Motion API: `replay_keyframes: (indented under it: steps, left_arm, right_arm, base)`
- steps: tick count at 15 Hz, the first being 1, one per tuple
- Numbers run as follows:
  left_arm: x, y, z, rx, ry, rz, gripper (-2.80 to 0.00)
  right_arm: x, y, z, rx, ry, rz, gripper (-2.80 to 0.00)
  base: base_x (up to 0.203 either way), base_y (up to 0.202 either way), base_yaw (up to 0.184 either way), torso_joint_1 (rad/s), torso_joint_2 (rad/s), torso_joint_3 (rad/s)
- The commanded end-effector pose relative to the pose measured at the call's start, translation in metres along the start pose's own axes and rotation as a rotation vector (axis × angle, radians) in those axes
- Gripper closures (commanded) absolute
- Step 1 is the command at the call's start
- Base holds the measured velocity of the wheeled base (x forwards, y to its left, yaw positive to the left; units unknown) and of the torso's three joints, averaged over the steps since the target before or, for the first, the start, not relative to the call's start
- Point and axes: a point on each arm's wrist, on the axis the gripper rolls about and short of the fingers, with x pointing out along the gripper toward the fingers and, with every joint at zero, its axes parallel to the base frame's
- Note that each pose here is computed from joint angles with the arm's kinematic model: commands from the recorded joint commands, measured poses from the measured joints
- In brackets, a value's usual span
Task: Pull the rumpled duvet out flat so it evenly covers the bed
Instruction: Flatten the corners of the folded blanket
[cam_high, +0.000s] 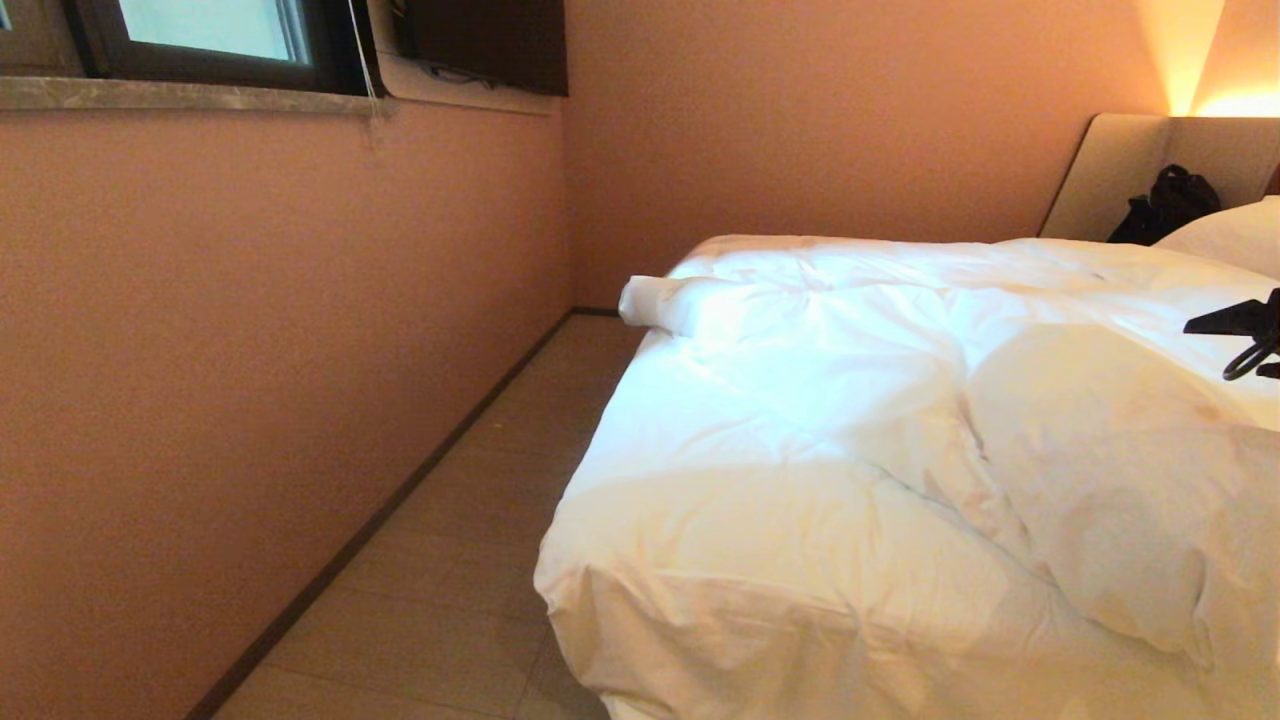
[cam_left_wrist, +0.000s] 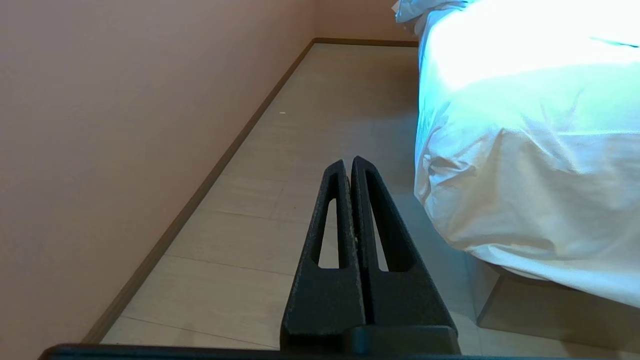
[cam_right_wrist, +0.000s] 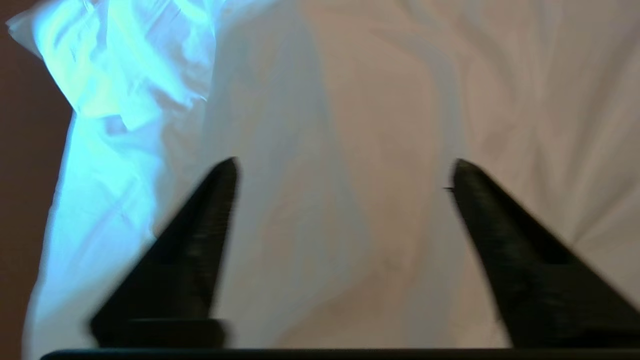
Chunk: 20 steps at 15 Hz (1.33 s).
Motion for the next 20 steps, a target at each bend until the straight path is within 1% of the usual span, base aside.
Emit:
replay_keyframes:
  steps: [1,5,7,8,9,12,15,16,17,19,20]
  left_arm:
    - [0.0,0.0,0.0,0.0,0.0,0.0,0.0]
    - [0.0,0.0,0.0,0.0,0.0,0.0,0.0]
    - [0.0,0.0,0.0,0.0,0.0,0.0,0.0]
    - [0.0,0.0,0.0,0.0,0.0,0.001,0.0]
    - [0.0,0.0,0.0,0.0,0.0,0.0,0.0]
    - [0.0,0.0,0.0,0.0,0.0,0.0,0.0]
    - [0.0,0.0,0.0,0.0,0.0,0.0,0.0]
    - [0.0,0.0,0.0,0.0,0.0,0.0,0.0]
    - [0.0,0.0,0.0,0.0,0.0,0.0,0.0]
    - [0.0,0.0,0.0,0.0,0.0,0.0,0.0]
    - [0.0,0.0,0.0,0.0,0.0,0.0,0.0]
  right_arm:
    - [0.009,-0.004,0.0,0.197,0.015,-0.001,0.0]
    - [0.017,-0.01,0.001,0.216,0.016,-0.01,0.0]
    - [0.027,-0.02,0.006,0.29,0.007,-0.024,0.0]
    - [0.029,-0.024,0.007,0.311,0.001,-0.031,0.0]
    - [0.037,-0.033,0.006,0.331,0.009,-0.042,0.0]
    - [0.047,-0.057,0.009,0.38,-0.001,-0.07,0.0]
    - [0.058,-0.078,0.015,0.502,-0.023,-0.092,0.0]
    - [0.061,-0.086,0.014,0.52,-0.02,-0.094,0.0]
    - [0.061,-0.091,0.014,0.53,-0.011,-0.08,-2.8]
    - [0.061,-0.098,0.012,0.554,0.012,-0.029,-2.8]
    - [0.058,-0.103,0.013,0.58,0.037,0.044,-2.8]
  base:
    - [0.0,0.0,0.0,0.0,0.0,0.0]
    - [0.0,0.0,0.0,0.0,0.0,0.0]
    - [0.0,0.0,0.0,0.0,0.0,0.0]
    - [0.0,0.0,0.0,0.0,0.0,0.0]
    - [0.0,0.0,0.0,0.0,0.0,0.0]
    - [0.0,0.0,0.0,0.0,0.0,0.0]
    - [0.0,0.0,0.0,0.0,0.0,0.0]
    - [0.0,0.0,0.0,0.0,0.0,0.0]
    - [0.0,0.0,0.0,0.0,0.0,0.0]
    - [0.0,0.0,0.0,0.0,0.0,0.0]
    - [0.0,0.0,0.0,0.0,0.0,0.0]
